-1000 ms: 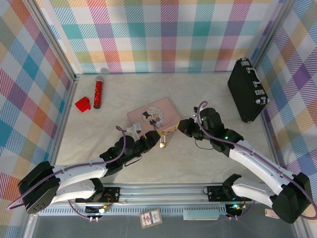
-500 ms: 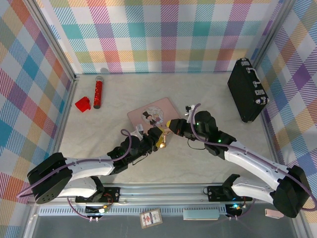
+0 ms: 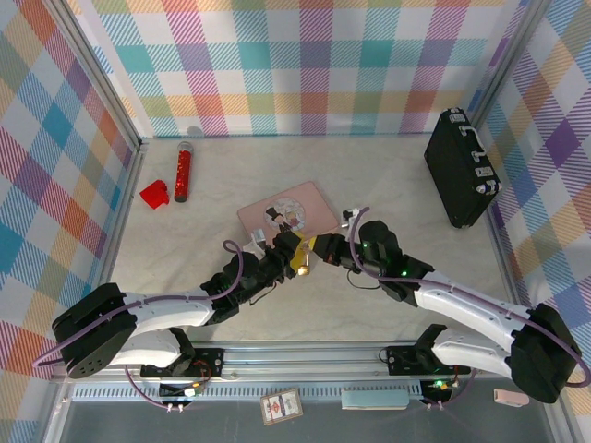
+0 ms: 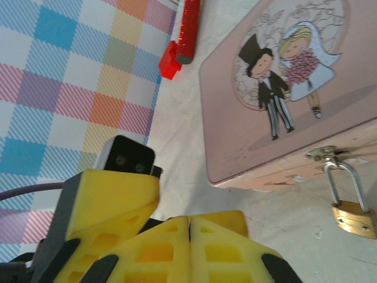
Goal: Unlock the padlock with the key
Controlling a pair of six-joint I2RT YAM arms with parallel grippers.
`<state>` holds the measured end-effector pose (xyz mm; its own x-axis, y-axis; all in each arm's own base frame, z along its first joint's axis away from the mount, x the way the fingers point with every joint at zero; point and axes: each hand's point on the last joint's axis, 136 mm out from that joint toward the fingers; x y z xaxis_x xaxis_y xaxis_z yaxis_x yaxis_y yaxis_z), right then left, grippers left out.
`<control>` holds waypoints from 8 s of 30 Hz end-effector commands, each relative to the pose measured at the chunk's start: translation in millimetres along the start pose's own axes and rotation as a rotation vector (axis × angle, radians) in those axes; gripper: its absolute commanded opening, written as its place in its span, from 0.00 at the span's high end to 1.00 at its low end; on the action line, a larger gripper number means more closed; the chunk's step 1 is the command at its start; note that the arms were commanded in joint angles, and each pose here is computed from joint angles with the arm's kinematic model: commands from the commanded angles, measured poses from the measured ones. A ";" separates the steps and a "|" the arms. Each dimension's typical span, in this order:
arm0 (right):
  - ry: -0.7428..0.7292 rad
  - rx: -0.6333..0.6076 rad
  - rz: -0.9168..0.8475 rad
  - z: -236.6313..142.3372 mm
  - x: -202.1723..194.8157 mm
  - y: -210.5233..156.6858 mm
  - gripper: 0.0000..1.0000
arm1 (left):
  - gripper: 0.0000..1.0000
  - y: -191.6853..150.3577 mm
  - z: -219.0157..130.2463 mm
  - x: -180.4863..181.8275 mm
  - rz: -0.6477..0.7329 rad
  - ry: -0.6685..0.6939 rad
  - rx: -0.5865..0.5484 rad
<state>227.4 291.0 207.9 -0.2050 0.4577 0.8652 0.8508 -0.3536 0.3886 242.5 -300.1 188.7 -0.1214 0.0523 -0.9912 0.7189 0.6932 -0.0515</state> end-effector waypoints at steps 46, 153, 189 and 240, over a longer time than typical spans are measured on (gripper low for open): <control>0.028 0.055 -0.091 4.7 -4.1 -27.5 1.00 | 0.51 -0.7 -3.3 -21.7 -0.061 -0.067 -0.004; 0.550 -0.316 -0.136 -78.4 90.1 11.5 0.67 | 1.00 -56.8 -9.8 -128.7 0.638 -0.406 0.122; 0.561 -0.284 -0.123 -70.7 93.2 8.7 0.80 | 1.00 -58.0 -13.7 -134.1 0.593 -0.456 0.123; 0.414 -0.038 -0.565 -68.7 82.3 -36.2 1.00 | 0.65 -66.3 -61.8 -109.9 1.053 -0.297 0.467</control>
<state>148.6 286.3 257.1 -0.7451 0.2811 0.6048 0.5921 -0.1386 0.7939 172.6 -305.2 280.2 0.7423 0.3002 -0.5991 0.6119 0.0608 0.7886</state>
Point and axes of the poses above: each hand's point on the last joint's axis, 136 mm out from that joint toward the fingers, its own z axis out along the fingers, its own x axis along the line the jaws close on, y = z × x, and after that the axes turned 4 degrees about z, right-handed
